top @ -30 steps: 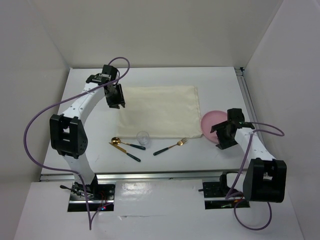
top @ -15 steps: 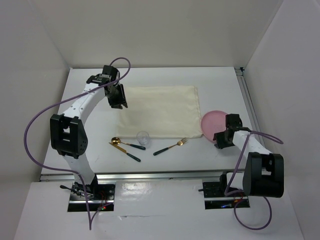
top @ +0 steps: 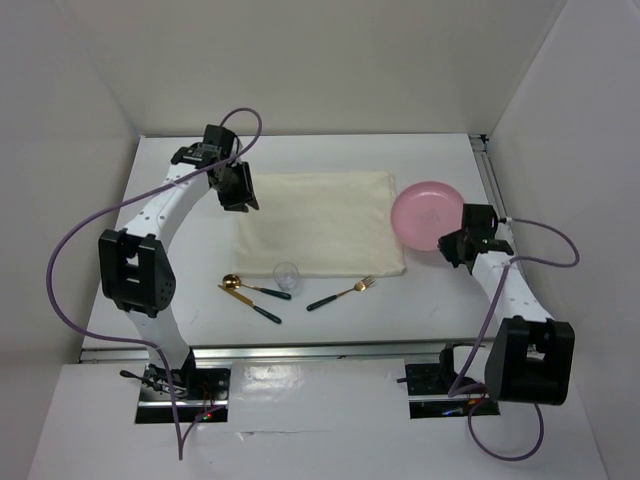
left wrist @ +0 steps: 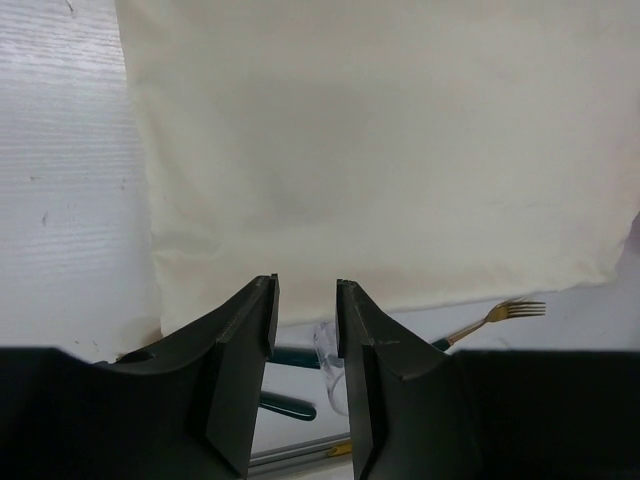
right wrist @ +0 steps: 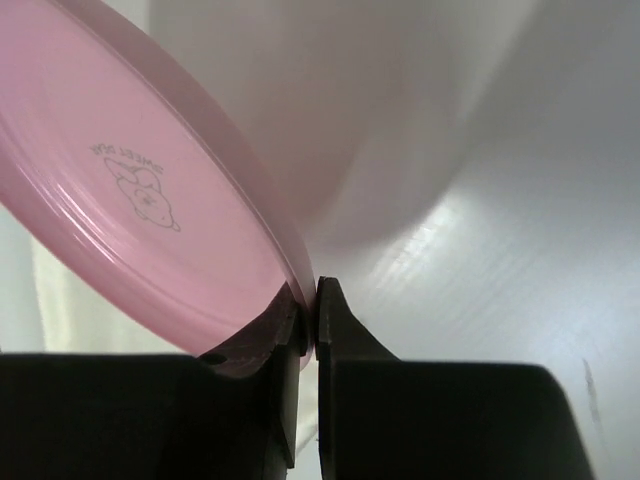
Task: Set the dinner table for one person
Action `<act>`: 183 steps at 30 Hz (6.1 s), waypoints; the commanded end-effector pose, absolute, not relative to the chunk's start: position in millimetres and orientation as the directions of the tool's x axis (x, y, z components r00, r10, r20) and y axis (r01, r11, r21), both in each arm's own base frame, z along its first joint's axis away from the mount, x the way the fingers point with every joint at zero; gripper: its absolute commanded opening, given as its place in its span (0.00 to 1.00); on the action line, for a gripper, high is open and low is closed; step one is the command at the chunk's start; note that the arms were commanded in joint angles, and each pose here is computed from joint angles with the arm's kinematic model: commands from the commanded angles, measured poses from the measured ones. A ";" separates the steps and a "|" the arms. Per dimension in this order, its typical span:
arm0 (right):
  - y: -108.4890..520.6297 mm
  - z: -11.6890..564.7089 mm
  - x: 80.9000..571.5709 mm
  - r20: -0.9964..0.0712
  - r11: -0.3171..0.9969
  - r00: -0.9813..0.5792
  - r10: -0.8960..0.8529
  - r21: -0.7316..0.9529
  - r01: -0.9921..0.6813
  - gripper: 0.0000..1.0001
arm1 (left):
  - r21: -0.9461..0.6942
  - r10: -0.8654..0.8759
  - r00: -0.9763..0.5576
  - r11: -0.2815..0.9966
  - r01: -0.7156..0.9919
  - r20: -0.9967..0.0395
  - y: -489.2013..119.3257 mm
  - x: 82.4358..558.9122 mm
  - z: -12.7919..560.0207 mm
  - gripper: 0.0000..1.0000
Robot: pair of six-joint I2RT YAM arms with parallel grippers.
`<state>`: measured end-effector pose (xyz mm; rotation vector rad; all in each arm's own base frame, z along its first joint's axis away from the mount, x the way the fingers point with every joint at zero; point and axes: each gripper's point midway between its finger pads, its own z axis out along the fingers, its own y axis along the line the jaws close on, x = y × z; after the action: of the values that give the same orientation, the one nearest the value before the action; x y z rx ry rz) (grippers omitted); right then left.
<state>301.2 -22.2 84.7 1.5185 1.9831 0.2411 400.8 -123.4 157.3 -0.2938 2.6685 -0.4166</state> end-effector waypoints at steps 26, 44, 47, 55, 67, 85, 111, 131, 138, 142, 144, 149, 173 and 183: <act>217.3 70.6 444.6 -0.235 0.817 -0.942 0.237 0.574 0.062 0.00 | -0.197 -0.443 -0.699 0.892 -0.406 -0.561 -52.1 375.1 217.8 0.43; 222.3 44.0 436.1 -0.211 0.859 -0.951 0.225 0.504 0.091 0.42 | -0.202 -0.426 -0.723 0.902 -0.380 -0.544 -57.0 375.2 211.3 0.42; 222.3 60.4 439.2 -0.254 0.868 -0.940 0.227 0.491 0.076 0.64 | -0.209 -0.427 -0.725 0.903 -0.376 -0.540 -58.6 375.0 211.3 0.42; 201.0 144.7 440.0 -0.483 0.914 -0.848 0.217 0.407 0.002 0.82 | -0.176 -0.356 -0.737 0.933 -0.314 -0.575 -59.1 377.9 239.9 0.42; 331.3 158.2 315.1 -0.591 0.783 -0.778 -0.213 0.372 -0.498 0.84 | -0.205 -0.342 -0.689 0.939 -0.276 -0.640 -57.5 371.6 272.2 0.42; 368.5 76.9 281.3 -0.483 0.772 -0.779 -0.400 0.281 -0.570 0.65 | -0.205 -0.348 -0.706 0.937 -0.282 -0.617 -59.4 370.9 262.2 0.40; 250.5 196.3 412.5 -0.696 0.969 -0.710 -0.109 0.085 -0.232 0.00 | -0.236 -0.368 -0.699 0.930 -0.282 -0.613 -65.1 378.6 255.4 0.40; 112.9 103.1 548.4 -0.596 0.983 -0.786 0.166 0.037 0.179 0.00 | -0.214 -0.360 -0.751 0.933 -0.289 -0.554 -68.4 377.5 224.2 0.40; 107.7 92.1 554.3 -0.580 0.976 -0.786 0.214 0.099 0.193 0.43 | -0.221 -0.360 -0.754 0.933 -0.284 -0.550 -70.0 377.2 224.2 0.40; 116.3 124.3 553.0 -0.608 0.975 -0.762 0.222 0.158 0.158 0.72 | -0.212 -0.358 -0.763 0.934 -0.288 -0.538 -70.0 376.8 217.6 0.40; 118.9 147.4 549.6 -0.630 0.973 -0.743 0.227 0.185 0.140 0.80 | -0.212 -0.358 -0.763 0.934 -0.288 -0.538 -70.0 376.8 217.5 0.40; 117.1 201.8 533.5 -0.688 0.968 -0.685 0.240 0.222 0.116 0.82 | -0.177 -0.357 -0.784 0.934 -0.311 -0.508 -71.0 368.3 196.5 0.42; 426.7 86.3 266.3 -0.676 0.554 -0.411 -0.611 0.006 -0.832 0.79 | -0.423 -0.686 -0.492 0.723 -0.546 -0.537 -38.6 336.5 232.6 0.43; 431.2 41.7 252.4 -0.602 0.524 -0.416 -0.681 -0.003 -0.852 0.64 | -0.350 -0.662 -0.537 0.742 -0.572 -0.523 -29.5 335.7 224.0 0.43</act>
<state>250.6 418.0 29.7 -1.2352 2.2844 0.4016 336.3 -32.2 218.3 -0.9408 2.2984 -0.1764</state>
